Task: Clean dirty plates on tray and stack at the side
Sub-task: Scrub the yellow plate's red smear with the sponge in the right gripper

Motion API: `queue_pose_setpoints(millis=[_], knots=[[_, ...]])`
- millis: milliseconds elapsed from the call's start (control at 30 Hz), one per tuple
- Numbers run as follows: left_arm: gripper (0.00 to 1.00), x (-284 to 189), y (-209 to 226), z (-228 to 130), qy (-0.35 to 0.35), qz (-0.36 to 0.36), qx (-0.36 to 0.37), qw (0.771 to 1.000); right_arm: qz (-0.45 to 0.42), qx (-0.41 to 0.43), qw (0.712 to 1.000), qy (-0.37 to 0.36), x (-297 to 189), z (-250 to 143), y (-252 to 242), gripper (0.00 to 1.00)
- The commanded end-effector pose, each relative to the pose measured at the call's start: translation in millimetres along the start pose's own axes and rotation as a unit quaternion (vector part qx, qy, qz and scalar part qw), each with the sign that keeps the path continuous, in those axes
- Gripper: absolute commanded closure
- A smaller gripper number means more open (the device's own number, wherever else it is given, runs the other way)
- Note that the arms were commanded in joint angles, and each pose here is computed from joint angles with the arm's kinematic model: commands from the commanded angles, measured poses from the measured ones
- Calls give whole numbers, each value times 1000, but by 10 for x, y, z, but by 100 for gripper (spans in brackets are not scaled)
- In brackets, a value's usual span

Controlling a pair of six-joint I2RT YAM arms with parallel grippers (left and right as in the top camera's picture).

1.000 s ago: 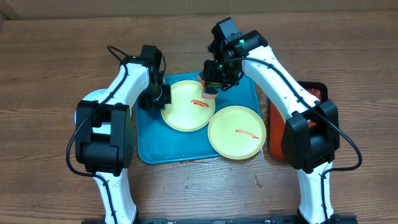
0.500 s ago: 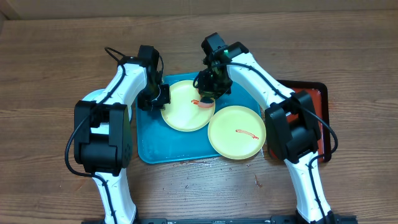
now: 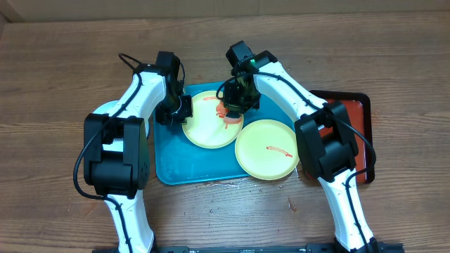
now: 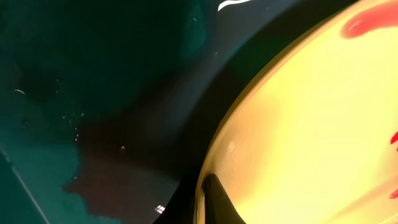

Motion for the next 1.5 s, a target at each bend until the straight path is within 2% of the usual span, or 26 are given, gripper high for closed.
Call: queue_pose_setpoints(millis=[0, 233, 500, 667, 867, 1000, 1133, 1233, 1467], knots=[[96, 284, 106, -79, 35, 34, 2, 999, -1, 22, 998, 55, 423, -98, -106, 96], [96, 284, 105, -77, 34, 34, 2, 999, 63, -17, 995, 77, 585, -246, 272, 96], [96, 284, 105, -67, 31, 33, 2, 999, 62, -64, 991, 98, 684, -459, 550, 96], [96, 278, 142, -53, 31, 32, -3, 999, 2, -28, 996, 89, 544, -324, 229, 96], [96, 268, 209, -26, 30, 32, -12, 999, -115, 0, 992, 48, 191, -126, -267, 96], [96, 265, 227, -18, 30, 32, -11, 999, -151, 0, 989, 14, 123, -35, -360, 96], [96, 265, 227, -19, 30, 32, -11, 999, -130, -16, 991, -7, 181, -6, -219, 96], [96, 265, 226, -19, 30, 31, -11, 999, -84, -39, 996, -13, 267, -28, 11, 96], [96, 265, 226, -19, 30, 31, -11, 999, 31, -93, 995, 33, 643, -271, 551, 96]])
Point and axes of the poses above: each gripper's point midway between its finger pads, its own x axis out along the fingers, its own y axis along the line the jaws close on, z = x × y, the point moved 10 cm from there along -x, back along the fingers, and after that the axes turned 9 degrees about -x, right-handed, at the moved point
